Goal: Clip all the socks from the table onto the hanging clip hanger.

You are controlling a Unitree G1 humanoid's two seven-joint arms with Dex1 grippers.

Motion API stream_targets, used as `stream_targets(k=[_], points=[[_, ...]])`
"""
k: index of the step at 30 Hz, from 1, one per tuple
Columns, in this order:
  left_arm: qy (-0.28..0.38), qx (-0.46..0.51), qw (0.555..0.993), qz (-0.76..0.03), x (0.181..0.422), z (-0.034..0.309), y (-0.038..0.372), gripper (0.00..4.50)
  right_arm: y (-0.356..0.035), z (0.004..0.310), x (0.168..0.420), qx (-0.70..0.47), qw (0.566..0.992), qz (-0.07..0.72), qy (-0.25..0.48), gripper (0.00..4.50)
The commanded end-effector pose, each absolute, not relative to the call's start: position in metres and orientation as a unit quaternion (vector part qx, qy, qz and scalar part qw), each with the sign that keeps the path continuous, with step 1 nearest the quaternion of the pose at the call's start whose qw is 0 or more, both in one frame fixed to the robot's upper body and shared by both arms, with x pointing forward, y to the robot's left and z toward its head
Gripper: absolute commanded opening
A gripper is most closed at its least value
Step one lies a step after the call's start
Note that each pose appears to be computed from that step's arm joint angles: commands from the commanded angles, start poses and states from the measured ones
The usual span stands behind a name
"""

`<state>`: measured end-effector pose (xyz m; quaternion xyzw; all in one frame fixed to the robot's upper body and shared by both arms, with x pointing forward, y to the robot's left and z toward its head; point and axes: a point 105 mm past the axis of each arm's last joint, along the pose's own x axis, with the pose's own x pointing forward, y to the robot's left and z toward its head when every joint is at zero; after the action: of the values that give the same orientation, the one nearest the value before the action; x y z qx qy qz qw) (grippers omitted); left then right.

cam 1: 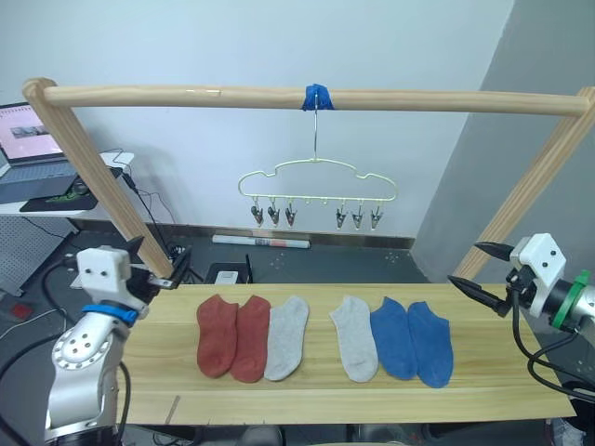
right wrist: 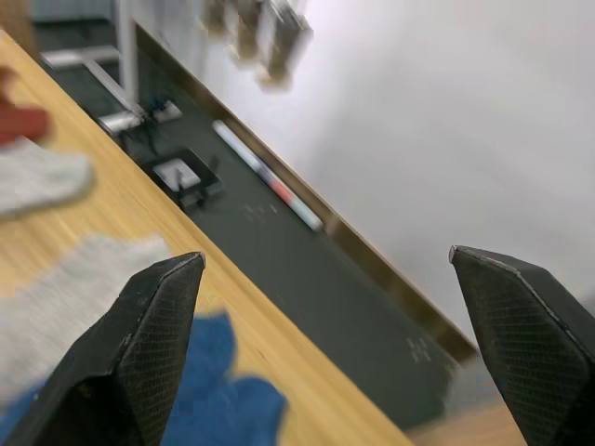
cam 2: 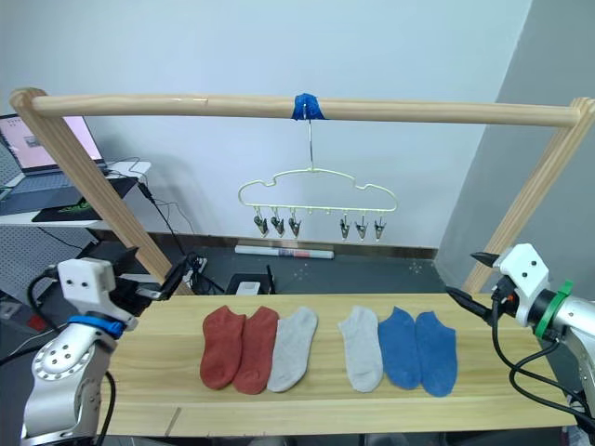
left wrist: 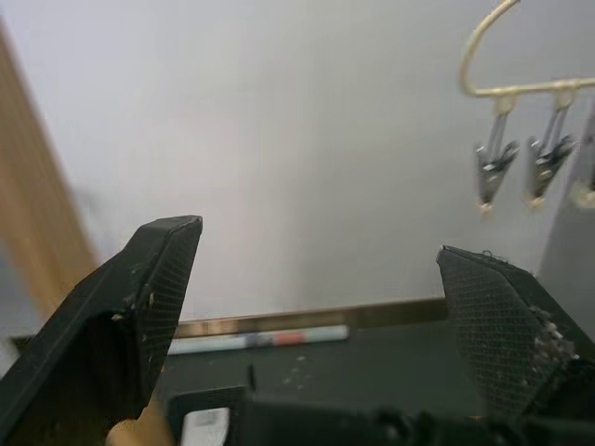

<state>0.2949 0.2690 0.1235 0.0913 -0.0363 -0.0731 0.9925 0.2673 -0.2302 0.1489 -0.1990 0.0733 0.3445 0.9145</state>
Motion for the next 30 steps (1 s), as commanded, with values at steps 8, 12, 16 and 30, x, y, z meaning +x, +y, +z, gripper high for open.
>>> stream_targets(k=[8,12,16,30], points=[[-0.105,0.06,0.986,-0.113,0.317,0.158,0.218,4.5,-0.152,0.192,0.251,-0.139,0.902,0.408,-0.002,4.44],[-0.13,0.046,0.983,-0.125,0.319,0.167,0.206,4.5,-0.14,0.198,0.244,-0.129,0.899,0.419,-0.004,4.44],[-0.141,0.043,0.98,-0.134,0.321,0.171,0.196,3.35,-0.135,0.203,0.239,-0.132,0.895,0.427,-0.002,4.5],[-0.166,0.031,0.978,-0.119,0.34,0.184,0.192,3.12,-0.114,0.219,0.225,-0.13,0.867,0.48,-0.009,4.5]])
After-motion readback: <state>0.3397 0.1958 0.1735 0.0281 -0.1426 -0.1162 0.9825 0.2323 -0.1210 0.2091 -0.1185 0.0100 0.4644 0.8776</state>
